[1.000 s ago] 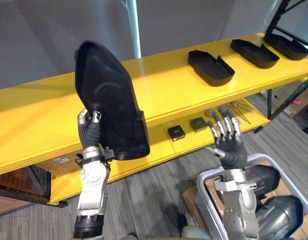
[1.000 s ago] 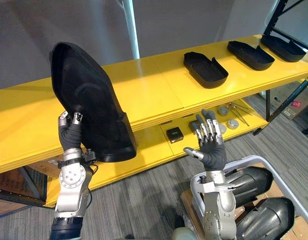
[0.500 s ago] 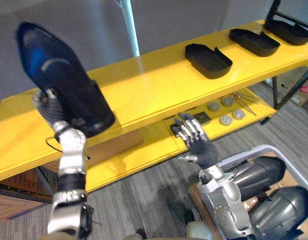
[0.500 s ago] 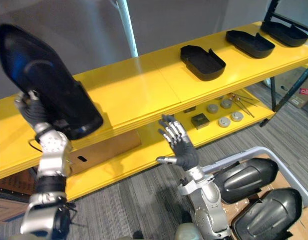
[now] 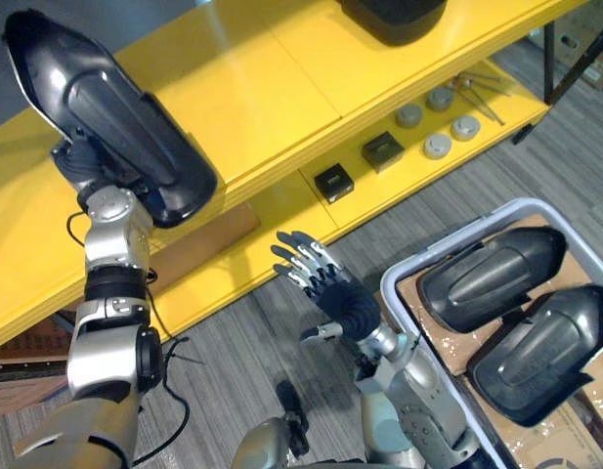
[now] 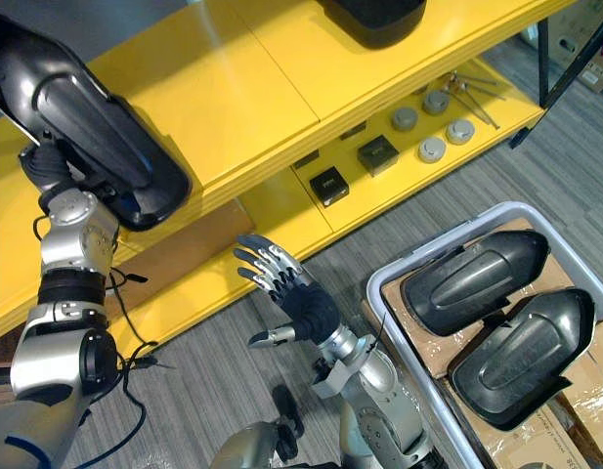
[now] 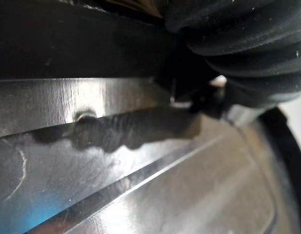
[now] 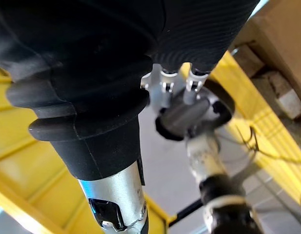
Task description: Walk over and take plastic housings, then place them on the shelf
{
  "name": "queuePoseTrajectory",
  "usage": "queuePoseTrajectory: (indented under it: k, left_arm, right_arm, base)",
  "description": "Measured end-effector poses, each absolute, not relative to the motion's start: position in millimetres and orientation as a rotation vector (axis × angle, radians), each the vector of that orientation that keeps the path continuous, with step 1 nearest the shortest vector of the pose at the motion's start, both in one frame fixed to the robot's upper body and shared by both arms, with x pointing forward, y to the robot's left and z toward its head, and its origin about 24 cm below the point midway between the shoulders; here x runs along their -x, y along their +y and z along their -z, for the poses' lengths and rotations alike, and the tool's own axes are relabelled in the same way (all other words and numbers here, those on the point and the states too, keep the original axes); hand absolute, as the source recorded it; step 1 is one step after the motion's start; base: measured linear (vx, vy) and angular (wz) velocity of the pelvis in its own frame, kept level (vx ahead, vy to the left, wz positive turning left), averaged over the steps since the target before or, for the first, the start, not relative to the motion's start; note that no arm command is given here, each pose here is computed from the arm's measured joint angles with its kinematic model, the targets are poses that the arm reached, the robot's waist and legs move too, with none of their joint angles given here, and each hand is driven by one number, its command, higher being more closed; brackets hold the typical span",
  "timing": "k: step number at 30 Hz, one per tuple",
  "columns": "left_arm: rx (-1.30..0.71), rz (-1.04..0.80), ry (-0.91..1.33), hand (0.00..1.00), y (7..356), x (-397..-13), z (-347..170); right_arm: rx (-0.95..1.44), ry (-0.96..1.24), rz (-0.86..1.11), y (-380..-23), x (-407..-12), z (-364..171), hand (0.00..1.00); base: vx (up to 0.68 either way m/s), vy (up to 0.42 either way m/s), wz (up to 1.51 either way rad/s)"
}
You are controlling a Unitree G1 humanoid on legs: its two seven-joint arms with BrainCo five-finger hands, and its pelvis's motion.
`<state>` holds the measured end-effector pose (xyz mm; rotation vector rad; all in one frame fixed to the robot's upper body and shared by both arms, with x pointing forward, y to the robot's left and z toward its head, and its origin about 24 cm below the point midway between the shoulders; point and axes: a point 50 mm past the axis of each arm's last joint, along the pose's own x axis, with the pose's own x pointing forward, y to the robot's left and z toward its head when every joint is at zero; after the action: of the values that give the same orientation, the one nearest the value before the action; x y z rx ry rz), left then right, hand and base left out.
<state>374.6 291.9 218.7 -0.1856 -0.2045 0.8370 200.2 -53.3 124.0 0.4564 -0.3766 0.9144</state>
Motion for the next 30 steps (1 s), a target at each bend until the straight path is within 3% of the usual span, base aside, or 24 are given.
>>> queuePoseTrajectory:
  k: [7, 17, 18, 30]
  left_arm:
    - [0.239, -0.800, -0.169, 1.00, 281.9, -386.0, -236.4]
    - [0.272, -0.903, -0.110, 1.00, 303.8, -380.9, -258.2]
    - [0.277, -0.912, -0.095, 0.00, 304.3, -381.2, -259.1]
    - [0.341, -0.926, -0.067, 0.00, 302.3, -381.5, -260.6]
  right_arm:
    - [-0.474, -0.375, -0.924, -48.0, -201.0, -129.3, 0.00]
    - [-0.481, -0.383, -0.926, -46.4, -203.7, -134.1, 0.00]
    - [-0.477, -0.386, -0.926, -46.4, -204.4, -134.9, 0.00]
    - [-0.469, -0.336, -0.895, -44.9, -204.6, -127.8, 0.00]
  base:
    - [0.01, 0.004, 0.00]
    - [0.05, 0.010, 0.04]
    - [0.03, 0.001, 0.02]
    - [0.00, -0.001, 0.02]
